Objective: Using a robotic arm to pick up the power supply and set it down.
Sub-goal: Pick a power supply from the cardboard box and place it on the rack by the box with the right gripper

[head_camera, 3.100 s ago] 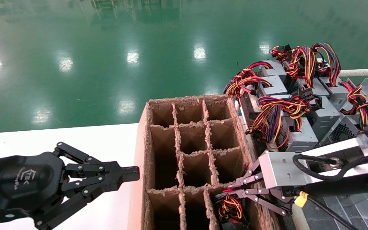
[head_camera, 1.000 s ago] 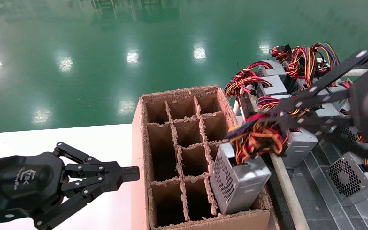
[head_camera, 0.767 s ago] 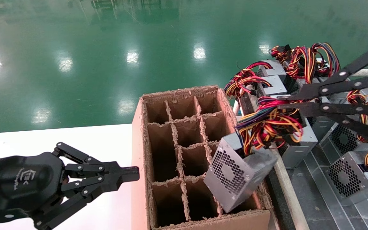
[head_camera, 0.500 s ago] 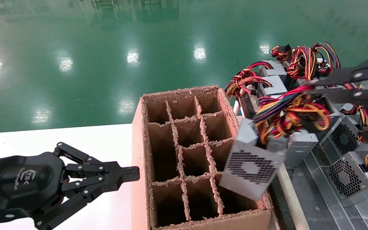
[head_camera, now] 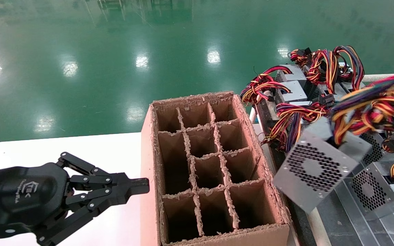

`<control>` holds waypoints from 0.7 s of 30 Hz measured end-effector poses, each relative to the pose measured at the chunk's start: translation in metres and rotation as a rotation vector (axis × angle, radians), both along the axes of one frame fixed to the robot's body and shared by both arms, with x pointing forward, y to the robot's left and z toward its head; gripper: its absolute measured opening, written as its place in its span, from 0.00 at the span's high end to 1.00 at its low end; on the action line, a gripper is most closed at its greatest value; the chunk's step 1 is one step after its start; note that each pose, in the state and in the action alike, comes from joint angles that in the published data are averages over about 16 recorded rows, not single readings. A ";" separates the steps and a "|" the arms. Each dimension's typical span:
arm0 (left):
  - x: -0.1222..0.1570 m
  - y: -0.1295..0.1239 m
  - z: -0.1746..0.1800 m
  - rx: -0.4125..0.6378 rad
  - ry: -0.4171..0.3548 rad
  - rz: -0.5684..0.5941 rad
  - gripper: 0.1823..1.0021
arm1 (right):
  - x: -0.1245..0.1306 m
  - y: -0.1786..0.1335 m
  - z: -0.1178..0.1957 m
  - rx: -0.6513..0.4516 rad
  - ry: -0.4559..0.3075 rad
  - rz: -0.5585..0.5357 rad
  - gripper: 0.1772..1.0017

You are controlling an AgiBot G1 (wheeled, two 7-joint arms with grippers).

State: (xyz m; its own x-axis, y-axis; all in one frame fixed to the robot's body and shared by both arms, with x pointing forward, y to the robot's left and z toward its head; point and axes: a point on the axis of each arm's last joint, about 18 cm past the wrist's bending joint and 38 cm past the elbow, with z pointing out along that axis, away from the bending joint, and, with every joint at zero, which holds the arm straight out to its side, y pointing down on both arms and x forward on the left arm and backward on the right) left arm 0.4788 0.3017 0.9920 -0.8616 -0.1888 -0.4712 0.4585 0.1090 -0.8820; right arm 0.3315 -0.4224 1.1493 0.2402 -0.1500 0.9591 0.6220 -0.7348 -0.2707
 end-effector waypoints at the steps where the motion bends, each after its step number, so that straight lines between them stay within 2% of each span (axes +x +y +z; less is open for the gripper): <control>1: 0.000 0.000 0.000 0.000 0.000 0.000 0.99 | -0.002 -0.004 -0.003 0.011 0.003 -0.010 0.98; 12: 0.000 0.000 0.000 0.000 0.000 0.000 0.99 | -0.022 -0.043 -0.044 0.122 0.081 -0.104 0.98; 21: 0.000 0.000 0.000 0.000 0.000 0.000 0.99 | -0.025 -0.061 -0.077 0.178 0.171 -0.161 0.98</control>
State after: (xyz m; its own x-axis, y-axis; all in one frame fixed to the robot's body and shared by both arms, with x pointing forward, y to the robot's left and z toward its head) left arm 0.4788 0.3017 0.9920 -0.8616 -0.1888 -0.4712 0.4585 0.1090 -0.8820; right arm 0.3067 -0.4836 1.0724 0.3560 -0.3616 0.8617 0.4355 -0.7517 -0.4953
